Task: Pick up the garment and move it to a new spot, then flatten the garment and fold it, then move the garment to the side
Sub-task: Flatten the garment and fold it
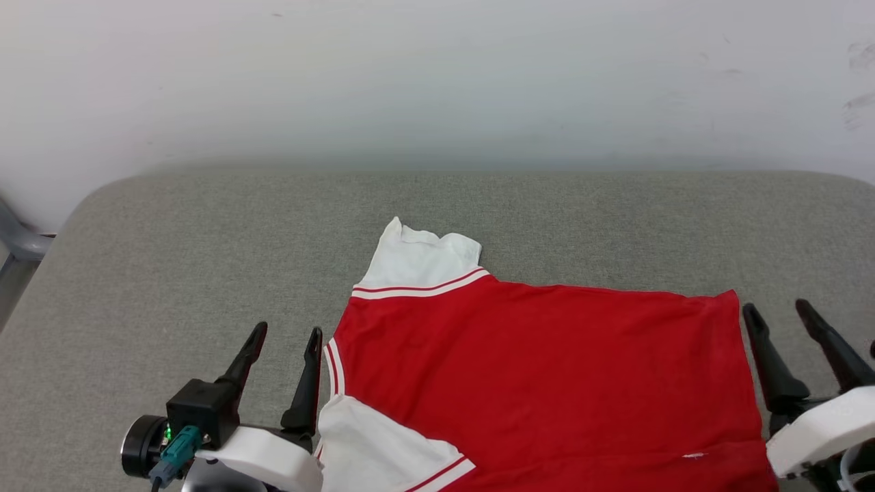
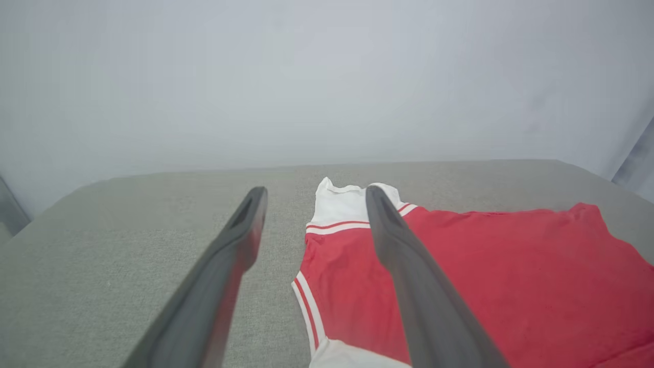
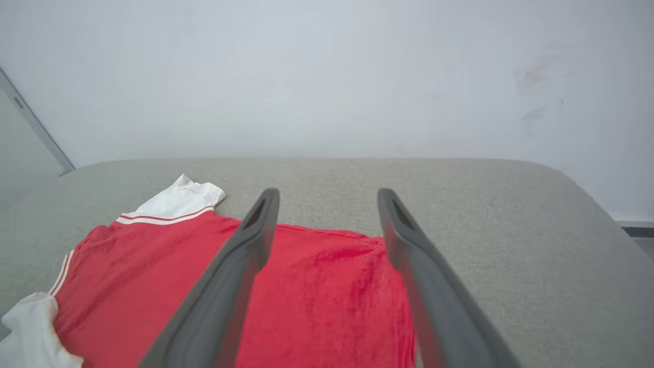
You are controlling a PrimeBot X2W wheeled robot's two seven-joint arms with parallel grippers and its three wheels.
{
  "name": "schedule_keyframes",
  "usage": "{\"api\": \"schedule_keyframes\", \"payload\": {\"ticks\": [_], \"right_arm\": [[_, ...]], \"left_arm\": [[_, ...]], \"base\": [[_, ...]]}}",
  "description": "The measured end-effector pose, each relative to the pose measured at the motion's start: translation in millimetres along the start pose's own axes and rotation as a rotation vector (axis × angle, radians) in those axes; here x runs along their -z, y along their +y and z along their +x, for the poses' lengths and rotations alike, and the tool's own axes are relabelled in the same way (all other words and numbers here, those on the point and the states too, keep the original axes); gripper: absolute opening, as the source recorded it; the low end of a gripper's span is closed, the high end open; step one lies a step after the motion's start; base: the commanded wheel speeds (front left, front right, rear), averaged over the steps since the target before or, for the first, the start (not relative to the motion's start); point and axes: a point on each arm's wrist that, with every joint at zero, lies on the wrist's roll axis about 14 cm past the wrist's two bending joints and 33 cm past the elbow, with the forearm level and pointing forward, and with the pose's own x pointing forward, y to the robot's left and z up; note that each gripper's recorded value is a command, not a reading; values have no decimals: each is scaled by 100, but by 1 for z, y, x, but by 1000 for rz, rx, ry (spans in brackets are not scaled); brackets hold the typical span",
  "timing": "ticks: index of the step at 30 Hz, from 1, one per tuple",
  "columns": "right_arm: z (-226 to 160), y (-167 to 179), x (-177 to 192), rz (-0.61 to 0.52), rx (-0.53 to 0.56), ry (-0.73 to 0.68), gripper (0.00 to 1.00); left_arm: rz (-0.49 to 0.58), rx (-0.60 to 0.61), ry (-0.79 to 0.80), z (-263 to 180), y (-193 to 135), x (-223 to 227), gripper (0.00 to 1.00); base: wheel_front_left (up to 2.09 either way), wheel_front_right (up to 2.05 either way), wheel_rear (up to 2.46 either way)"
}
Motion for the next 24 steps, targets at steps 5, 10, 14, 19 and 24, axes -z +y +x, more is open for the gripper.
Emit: {"api": "schedule_keyframes", "payload": {"ticks": [5,10,14,19,24], "right_arm": [[-3,8,-7,20,2,-139,100],[-5,17,3,44,5,-188,100],[-6,22,17,58,9,-181,100],[-8,22,30,72,24,-160,100],[-5,22,33,79,30,-155,100]], "left_arm": [[-18,-43,-120,7,1,-28,100],[-23,-83,-180,4,7,-37,100],[-33,-93,-171,-1,7,-28,100],[-34,-75,-115,-3,6,-6,100],[-40,-56,-77,1,4,9,100]], "base": [[0,0,0],[0,0,0],[0,0,0],[0,0,0],[0,0,0]]}}
